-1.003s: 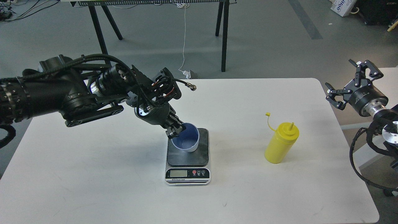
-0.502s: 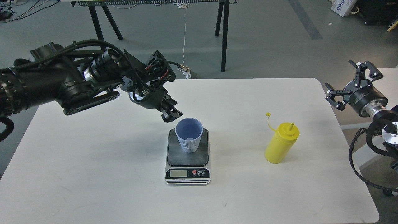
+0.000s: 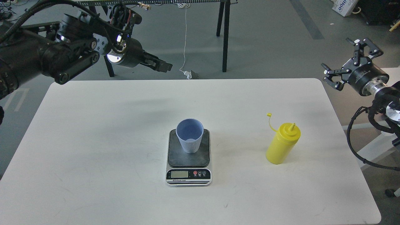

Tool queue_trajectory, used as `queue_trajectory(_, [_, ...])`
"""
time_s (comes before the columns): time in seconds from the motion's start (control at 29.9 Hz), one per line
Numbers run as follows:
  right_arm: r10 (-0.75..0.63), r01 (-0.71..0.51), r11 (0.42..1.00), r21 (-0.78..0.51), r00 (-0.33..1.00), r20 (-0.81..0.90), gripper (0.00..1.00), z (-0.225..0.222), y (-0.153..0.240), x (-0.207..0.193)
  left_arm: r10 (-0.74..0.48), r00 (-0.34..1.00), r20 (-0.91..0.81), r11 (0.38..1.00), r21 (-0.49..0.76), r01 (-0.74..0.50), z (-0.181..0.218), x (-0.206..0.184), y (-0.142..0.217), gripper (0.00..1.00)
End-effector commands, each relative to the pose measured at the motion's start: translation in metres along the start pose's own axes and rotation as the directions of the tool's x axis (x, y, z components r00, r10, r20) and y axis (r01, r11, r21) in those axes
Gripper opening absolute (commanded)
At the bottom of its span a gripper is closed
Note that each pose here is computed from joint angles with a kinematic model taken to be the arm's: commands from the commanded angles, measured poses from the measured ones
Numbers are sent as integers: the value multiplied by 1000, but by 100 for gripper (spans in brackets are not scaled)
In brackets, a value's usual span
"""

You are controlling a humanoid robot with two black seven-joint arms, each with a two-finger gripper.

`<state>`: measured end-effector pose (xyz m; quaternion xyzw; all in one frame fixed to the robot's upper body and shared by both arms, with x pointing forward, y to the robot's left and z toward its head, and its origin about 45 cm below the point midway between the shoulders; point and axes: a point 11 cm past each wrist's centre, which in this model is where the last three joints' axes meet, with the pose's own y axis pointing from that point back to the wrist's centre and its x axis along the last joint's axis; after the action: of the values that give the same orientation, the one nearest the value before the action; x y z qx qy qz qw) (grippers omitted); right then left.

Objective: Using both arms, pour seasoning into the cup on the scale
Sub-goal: 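Move the right gripper low toward the yellow squeeze bottle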

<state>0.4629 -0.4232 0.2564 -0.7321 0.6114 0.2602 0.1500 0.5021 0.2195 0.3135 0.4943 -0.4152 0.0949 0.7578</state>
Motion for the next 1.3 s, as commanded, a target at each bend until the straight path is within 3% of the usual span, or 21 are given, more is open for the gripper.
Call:
queue_trajectory(0.0, [-55,38,995,89,978,200,100,-32,0,-10,107,980,-168,994,-5,-109,-16,12,9,78])
queue_trajectory(0.13, [-151,64,975,214,896,418,100,-78,28,-4,122,964,-237,991,-25,-131,-18,6,6,78])
queue_trajectory(0.3, [-176,-32,953,302,751,636,100,-72,78,37,101,943,-318,992,-42,-120,-24,-21,-5,78])
queue_trajectory(0.47, [-64,-129,968,216,705,707,100,-19,129,77,61,929,-365,996,-46,-83,-30,-52,-15,78])
queue_trajectory(0.64, [57,-167,983,72,662,748,100,40,171,88,44,914,-404,996,-51,-71,-33,-69,-20,78])
queue_trajectory(0.9, [166,-126,986,-114,582,796,100,118,211,66,38,909,-415,997,-43,-61,-38,-77,-19,78])
queue_trajectory(1.27, [258,-133,964,-229,664,702,100,196,233,53,33,910,-413,997,-53,-60,-34,-77,-23,78])
